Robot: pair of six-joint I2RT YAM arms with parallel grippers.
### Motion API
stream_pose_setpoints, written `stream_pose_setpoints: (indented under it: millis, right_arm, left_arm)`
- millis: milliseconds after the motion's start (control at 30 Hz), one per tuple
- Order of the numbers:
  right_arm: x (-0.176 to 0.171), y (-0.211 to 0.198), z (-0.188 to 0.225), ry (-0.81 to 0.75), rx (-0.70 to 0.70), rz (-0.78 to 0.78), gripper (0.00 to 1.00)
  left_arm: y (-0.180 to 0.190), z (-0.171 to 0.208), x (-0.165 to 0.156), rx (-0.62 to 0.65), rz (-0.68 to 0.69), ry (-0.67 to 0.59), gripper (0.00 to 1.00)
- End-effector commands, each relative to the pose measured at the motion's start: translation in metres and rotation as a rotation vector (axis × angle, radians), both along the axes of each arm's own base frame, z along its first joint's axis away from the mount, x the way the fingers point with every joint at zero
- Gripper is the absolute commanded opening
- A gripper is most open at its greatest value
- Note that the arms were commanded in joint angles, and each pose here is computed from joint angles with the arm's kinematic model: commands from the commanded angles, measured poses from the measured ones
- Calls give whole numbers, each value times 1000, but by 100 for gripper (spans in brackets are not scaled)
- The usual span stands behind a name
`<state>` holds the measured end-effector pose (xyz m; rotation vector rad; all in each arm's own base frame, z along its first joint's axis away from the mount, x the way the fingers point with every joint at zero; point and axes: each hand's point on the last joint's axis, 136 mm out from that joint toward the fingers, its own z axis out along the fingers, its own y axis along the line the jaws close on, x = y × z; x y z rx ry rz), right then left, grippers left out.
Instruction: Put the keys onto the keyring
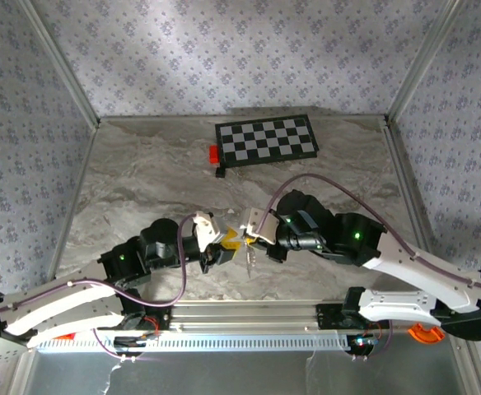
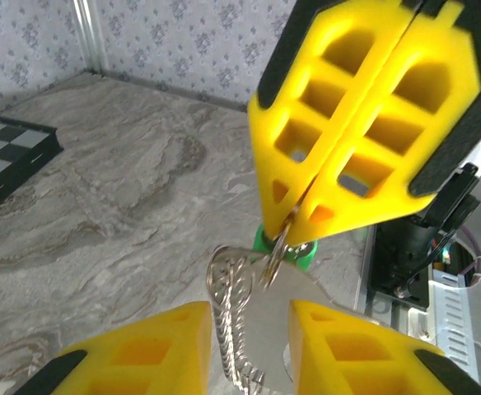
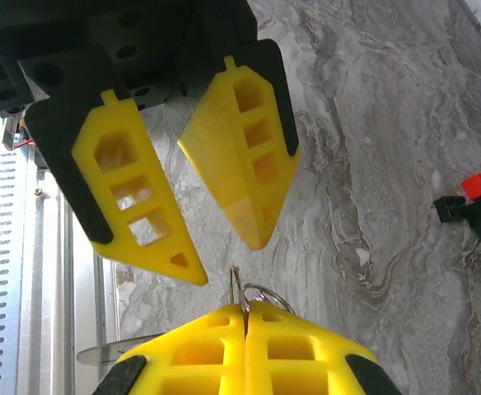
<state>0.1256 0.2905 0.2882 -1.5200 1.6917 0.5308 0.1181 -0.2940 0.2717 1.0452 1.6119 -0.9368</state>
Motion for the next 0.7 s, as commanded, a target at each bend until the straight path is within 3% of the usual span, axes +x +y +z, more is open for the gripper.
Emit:
stream_pose_setpoints:
  millis: [0, 400, 667]
  right_arm:
    - [-4, 2, 10, 0, 1, 29, 0]
    - [-14, 6, 10, 12, 2, 81, 0]
    - [-19, 7, 9, 15, 0, 104, 0]
  left_arm:
    - [-9, 25, -12, -79, -79, -47, 28]
    - [-12, 27, -17, -88, -113, -71, 17]
    - [-12, 26, -18, -92, -117, -77, 0]
